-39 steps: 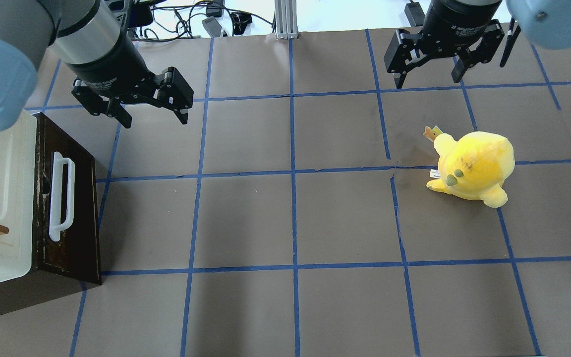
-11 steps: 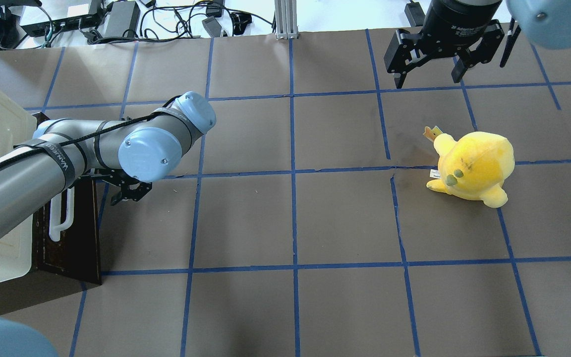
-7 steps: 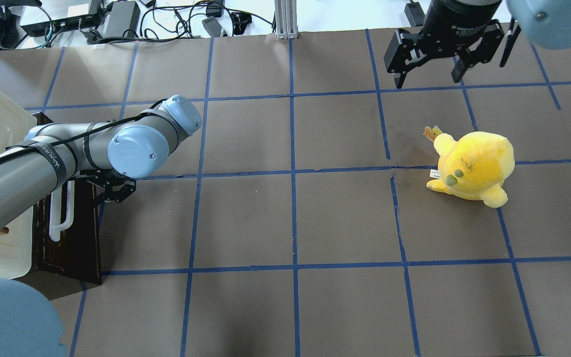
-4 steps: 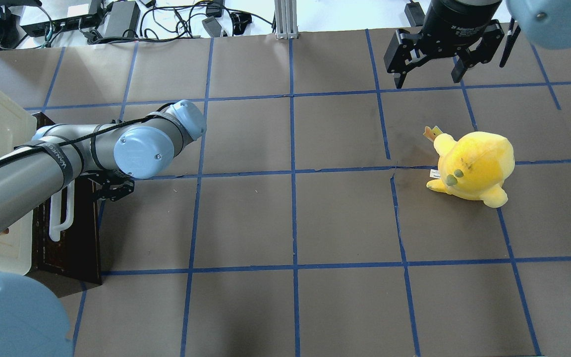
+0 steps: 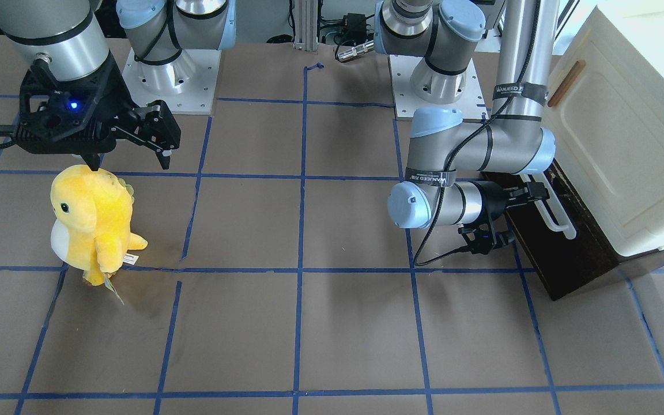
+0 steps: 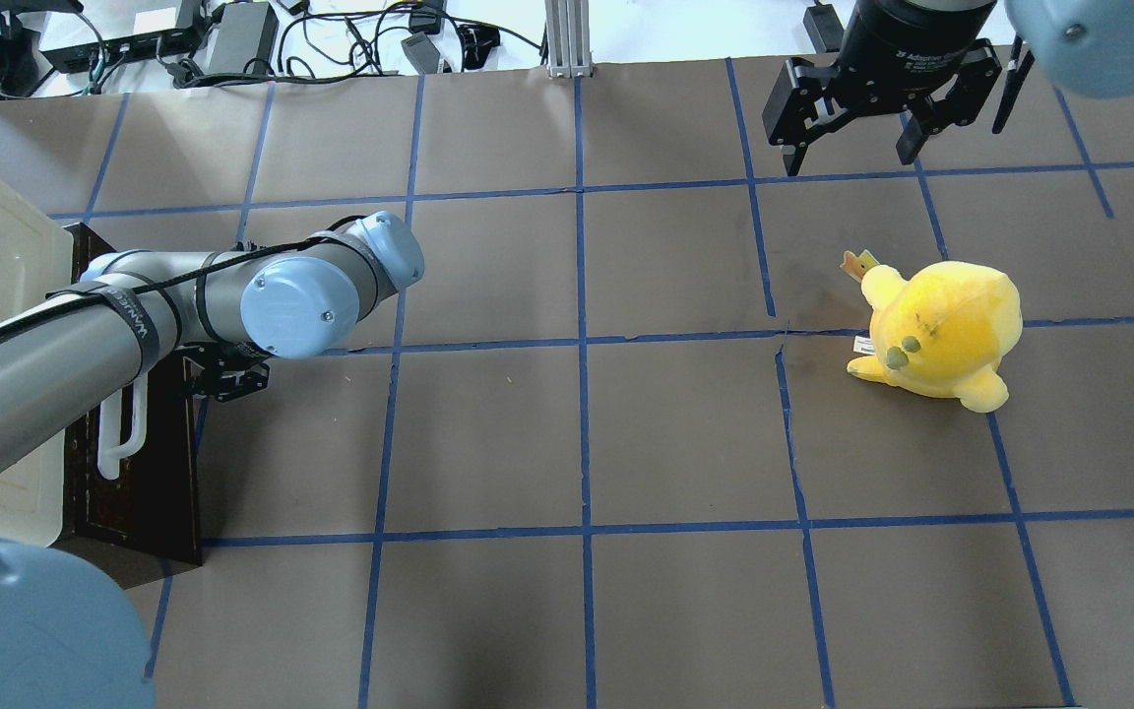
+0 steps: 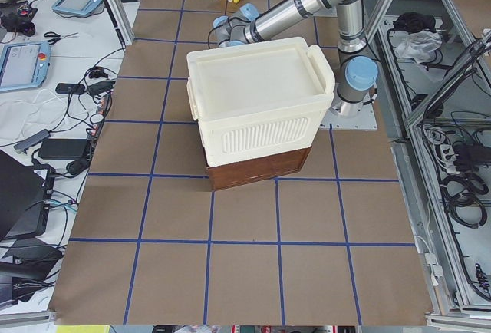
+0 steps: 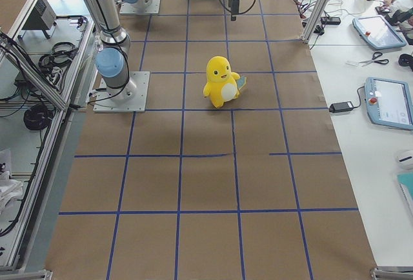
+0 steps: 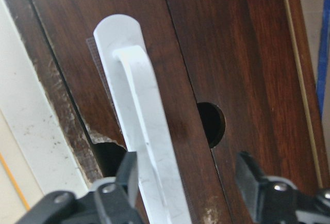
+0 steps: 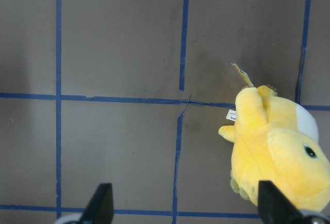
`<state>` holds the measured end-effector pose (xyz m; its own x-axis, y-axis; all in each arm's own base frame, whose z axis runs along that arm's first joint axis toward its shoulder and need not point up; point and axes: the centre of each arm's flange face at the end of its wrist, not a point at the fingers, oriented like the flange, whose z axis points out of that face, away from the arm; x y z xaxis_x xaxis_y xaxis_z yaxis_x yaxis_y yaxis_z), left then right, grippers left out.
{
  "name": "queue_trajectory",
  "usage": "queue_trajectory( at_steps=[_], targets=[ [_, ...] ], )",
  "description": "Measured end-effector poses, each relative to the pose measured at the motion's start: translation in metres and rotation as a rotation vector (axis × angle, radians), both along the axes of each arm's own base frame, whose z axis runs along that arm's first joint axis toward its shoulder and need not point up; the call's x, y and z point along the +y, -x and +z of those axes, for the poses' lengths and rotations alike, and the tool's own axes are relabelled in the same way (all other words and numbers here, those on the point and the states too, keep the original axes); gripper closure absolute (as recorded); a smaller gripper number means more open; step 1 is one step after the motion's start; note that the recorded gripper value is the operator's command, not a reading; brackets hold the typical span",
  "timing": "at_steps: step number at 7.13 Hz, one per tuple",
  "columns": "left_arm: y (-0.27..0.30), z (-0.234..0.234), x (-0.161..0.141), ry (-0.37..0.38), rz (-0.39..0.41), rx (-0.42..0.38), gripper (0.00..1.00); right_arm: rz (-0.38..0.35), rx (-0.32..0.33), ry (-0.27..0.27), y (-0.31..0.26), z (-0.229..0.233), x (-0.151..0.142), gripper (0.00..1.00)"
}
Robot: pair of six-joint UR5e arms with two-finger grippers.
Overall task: Pull drawer sideways
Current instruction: 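Close the left gripper around the white bar handle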
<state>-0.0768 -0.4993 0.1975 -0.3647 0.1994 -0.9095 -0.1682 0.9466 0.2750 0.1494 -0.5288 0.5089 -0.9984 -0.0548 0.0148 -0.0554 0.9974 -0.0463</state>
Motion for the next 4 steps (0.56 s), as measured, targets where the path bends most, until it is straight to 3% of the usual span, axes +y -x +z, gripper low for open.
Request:
queue_trajectory(
  at_steps=[4],
  targets=[
    [-0.0014, 0.0013, 0.0056, -0.017, -0.002, -0.029, 0.41, 0.0, 0.0, 0.0, 0.0, 0.0, 0.0, 0.0]
  ],
)
